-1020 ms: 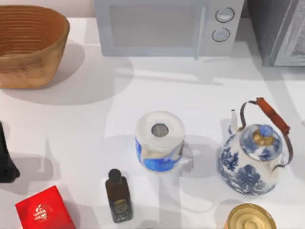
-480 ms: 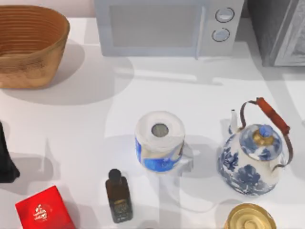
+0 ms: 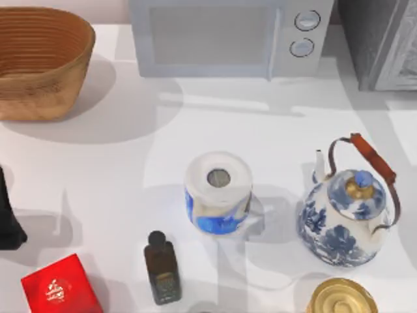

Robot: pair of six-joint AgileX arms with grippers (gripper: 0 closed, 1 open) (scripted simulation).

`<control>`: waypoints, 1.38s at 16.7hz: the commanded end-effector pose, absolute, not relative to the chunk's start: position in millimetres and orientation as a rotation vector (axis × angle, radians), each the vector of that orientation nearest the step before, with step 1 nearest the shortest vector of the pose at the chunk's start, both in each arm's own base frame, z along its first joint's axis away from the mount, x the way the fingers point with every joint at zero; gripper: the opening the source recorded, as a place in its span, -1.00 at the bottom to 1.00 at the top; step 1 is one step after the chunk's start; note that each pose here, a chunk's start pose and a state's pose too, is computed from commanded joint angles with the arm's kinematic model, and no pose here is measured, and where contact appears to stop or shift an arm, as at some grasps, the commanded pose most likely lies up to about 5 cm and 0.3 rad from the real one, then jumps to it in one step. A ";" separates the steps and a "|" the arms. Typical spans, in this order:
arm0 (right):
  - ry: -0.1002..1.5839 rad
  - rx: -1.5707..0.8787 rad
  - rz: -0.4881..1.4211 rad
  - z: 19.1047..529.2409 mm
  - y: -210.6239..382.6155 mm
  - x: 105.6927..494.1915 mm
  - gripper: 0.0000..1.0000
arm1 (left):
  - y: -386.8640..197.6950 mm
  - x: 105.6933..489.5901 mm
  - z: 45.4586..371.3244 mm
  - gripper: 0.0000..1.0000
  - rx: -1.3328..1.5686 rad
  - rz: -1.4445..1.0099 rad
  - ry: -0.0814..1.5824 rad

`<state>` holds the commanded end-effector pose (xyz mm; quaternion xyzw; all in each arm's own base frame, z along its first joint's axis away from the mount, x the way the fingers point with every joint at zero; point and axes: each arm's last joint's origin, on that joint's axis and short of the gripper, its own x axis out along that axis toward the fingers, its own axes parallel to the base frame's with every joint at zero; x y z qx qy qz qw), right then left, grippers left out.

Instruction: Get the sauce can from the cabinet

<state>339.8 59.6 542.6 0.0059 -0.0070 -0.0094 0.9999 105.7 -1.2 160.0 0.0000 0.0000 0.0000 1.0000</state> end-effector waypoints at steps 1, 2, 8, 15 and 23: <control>-0.023 0.014 -0.018 552.9 59.6 314.9 -1.00 | -1.2 105.7 160.0 1.00 0.000 0.000 0.000; -0.031 0.015 -0.016 561.6 58.9 289.6 -1.00 | -1.2 105.7 160.0 1.00 0.000 0.000 0.000; 0.004 0.006 -0.007 569.0 57.3 224.2 -1.00 | -1.2 105.7 160.0 1.00 0.000 0.000 0.000; -0.020 0.014 -0.014 568.4 51.1 213.5 -1.00 | -1.2 105.7 160.0 1.00 0.000 0.000 0.000; -0.005 0.006 -0.012 489.0 25.9 161.1 -1.00 | -1.2 105.7 160.0 1.00 0.000 0.000 0.000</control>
